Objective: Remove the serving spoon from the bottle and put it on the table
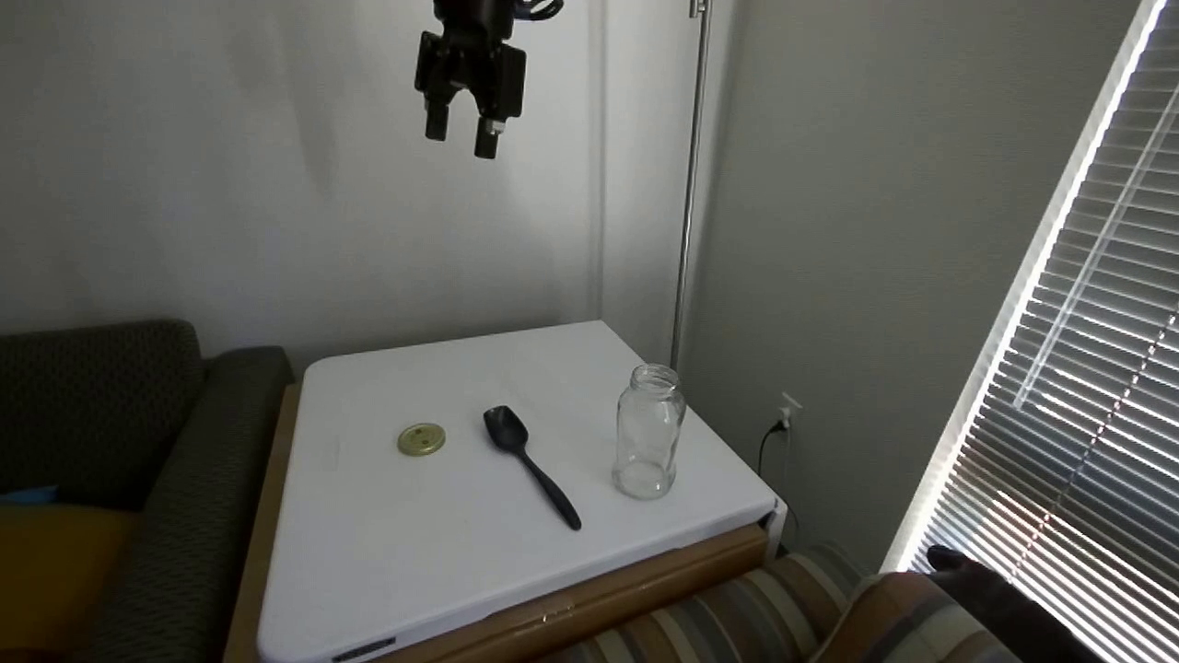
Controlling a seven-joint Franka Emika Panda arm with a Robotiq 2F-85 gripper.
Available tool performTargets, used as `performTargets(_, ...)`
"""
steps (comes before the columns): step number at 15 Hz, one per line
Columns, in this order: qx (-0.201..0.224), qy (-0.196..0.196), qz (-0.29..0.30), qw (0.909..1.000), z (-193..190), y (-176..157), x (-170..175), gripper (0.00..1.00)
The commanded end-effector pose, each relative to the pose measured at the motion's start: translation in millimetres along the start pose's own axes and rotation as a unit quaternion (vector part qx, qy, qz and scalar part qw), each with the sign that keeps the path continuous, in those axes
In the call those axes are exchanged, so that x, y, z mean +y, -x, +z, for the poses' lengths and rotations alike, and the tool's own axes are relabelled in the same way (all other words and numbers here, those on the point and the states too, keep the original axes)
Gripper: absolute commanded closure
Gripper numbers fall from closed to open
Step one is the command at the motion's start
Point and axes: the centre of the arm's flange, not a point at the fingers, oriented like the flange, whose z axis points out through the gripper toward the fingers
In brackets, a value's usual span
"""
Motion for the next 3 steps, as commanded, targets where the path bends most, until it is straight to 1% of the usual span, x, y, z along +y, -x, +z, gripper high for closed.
performTargets(1,-0.002,0.001,-0.001,1.0000,3.0,-0.7,-1.5,0.00)
performTargets(3,-0.008,0.003,-0.003,1.0000,14.3,-3.1,-7.9,0.00)
